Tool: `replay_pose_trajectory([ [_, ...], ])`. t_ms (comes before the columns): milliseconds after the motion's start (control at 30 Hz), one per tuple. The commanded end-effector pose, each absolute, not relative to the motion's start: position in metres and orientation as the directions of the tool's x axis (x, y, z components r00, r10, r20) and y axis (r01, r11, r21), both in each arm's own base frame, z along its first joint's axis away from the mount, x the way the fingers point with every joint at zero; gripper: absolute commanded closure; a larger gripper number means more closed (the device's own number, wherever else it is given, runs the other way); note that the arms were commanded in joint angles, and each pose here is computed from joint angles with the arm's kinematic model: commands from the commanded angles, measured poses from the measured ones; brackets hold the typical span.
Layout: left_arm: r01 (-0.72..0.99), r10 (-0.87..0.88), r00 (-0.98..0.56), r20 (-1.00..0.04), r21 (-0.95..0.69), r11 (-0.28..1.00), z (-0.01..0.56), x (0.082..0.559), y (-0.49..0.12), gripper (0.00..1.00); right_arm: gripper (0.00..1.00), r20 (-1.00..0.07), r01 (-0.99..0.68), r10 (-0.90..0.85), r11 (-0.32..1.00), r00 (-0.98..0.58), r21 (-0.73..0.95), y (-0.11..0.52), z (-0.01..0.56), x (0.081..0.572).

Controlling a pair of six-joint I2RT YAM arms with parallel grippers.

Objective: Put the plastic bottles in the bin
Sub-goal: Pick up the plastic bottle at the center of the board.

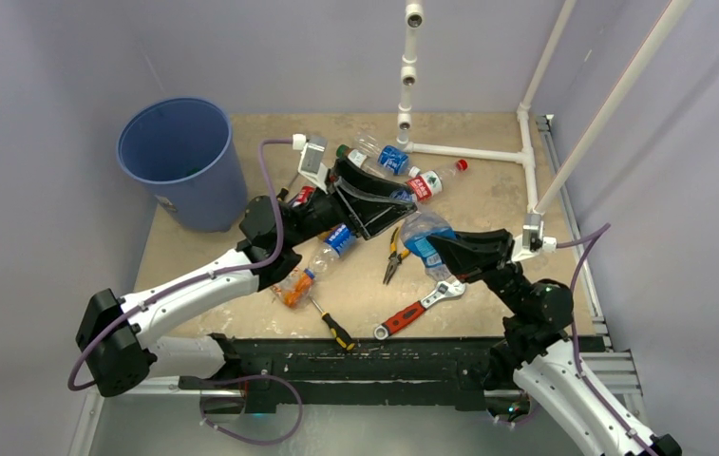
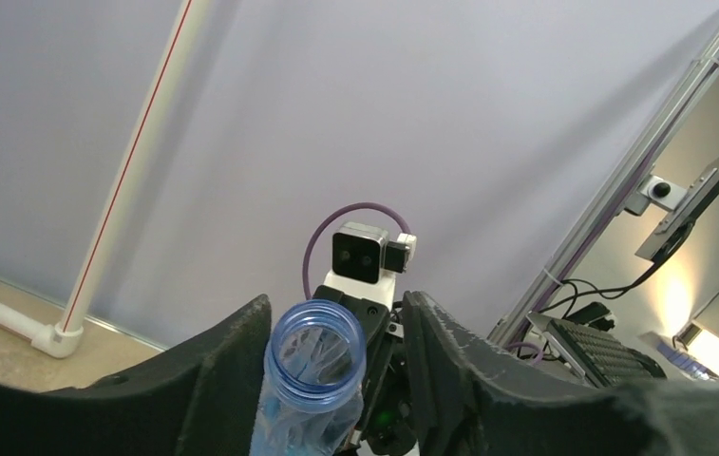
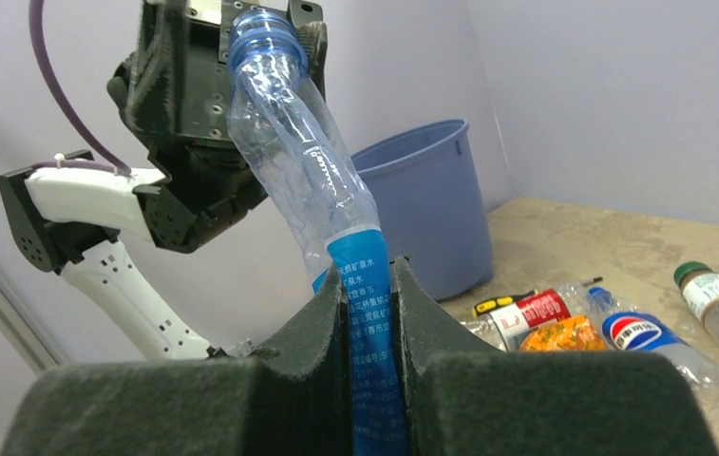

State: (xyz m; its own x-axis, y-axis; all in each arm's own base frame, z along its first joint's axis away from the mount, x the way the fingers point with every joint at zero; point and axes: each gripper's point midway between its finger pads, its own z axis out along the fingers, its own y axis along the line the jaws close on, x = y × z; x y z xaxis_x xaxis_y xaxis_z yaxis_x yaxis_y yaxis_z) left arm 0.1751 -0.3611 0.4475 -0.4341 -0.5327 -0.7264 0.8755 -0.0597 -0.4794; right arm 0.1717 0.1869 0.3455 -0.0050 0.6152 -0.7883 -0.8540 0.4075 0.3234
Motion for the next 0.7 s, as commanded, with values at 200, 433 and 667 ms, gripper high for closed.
replay_pose_trajectory([
  [200,0.905,-0.540,-0.389,-0.746,-0.418,-0.073,0.469,0.161,-0.365,0.85,1.00,-0.785,-0.862,0.620,0.402,0.007,0.309,0.186,0.351,0.168],
  [433,0.901,-0.531,-0.271,-0.803,-0.406,0.155,0.469,0.183,-0.348,1.00,0.05,-0.826,-0.813,0.563,0.463,-0.037,0.352,0.186,0.351,0.180],
  [667,0.639,-0.314,0.088,-0.945,-0.189,0.746,0.496,0.238,-0.249,1.00,0.01,-0.899,-0.714,0.437,0.621,-0.028,0.324,0.168,0.361,0.188],
])
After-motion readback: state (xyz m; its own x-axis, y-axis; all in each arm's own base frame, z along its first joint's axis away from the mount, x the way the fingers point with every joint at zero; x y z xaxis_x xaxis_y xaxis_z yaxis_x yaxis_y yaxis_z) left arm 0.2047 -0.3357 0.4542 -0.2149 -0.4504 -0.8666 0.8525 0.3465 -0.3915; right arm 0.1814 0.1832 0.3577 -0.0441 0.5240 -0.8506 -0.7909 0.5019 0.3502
